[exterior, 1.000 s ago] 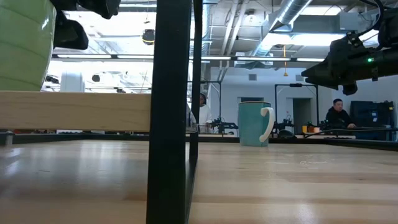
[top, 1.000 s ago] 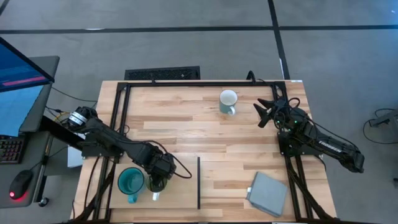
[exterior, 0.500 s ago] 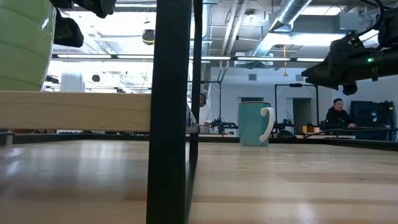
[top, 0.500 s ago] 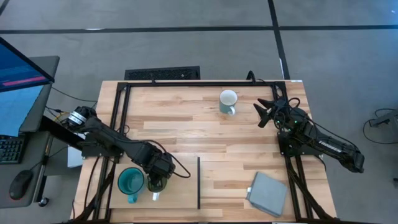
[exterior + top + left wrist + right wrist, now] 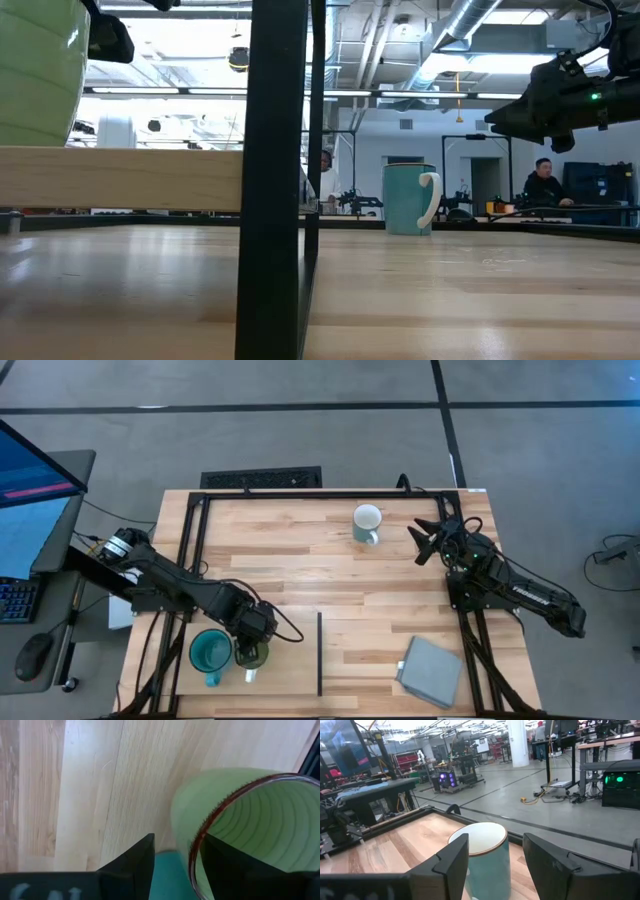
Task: Stack small to large cups/mugs on shelf
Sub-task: Put the green mug on the shelf, then put the white mug on the shelf
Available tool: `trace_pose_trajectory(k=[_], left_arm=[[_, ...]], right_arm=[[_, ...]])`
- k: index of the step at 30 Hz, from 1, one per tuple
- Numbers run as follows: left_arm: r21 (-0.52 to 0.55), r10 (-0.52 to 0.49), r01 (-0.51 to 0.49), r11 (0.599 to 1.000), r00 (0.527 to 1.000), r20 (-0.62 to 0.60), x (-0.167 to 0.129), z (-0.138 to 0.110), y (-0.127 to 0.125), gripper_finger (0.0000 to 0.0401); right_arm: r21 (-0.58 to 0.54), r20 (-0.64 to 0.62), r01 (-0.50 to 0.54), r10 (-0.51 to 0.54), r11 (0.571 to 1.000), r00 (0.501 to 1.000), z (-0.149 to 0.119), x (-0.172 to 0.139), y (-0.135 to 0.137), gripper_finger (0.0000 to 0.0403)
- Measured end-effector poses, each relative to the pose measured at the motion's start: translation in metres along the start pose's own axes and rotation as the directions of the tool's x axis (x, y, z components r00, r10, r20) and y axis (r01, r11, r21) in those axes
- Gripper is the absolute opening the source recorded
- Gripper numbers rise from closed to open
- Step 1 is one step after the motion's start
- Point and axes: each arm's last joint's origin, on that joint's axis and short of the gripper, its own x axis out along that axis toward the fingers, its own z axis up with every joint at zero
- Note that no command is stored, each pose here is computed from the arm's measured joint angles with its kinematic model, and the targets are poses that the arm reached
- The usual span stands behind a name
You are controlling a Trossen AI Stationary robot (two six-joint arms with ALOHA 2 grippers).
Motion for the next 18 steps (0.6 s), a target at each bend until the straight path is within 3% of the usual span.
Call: trace_pose_trajectory(k=[18], left_arm=[[0.005,-0.039,0.039,0.999,0.999,0.016,-0.02,-0.001,-0.003,0.0146]], right_arm=[[0.0,0.002,0.001,-0.001,1.0,1.0,0.0,0.0,0.0,0.0209]])
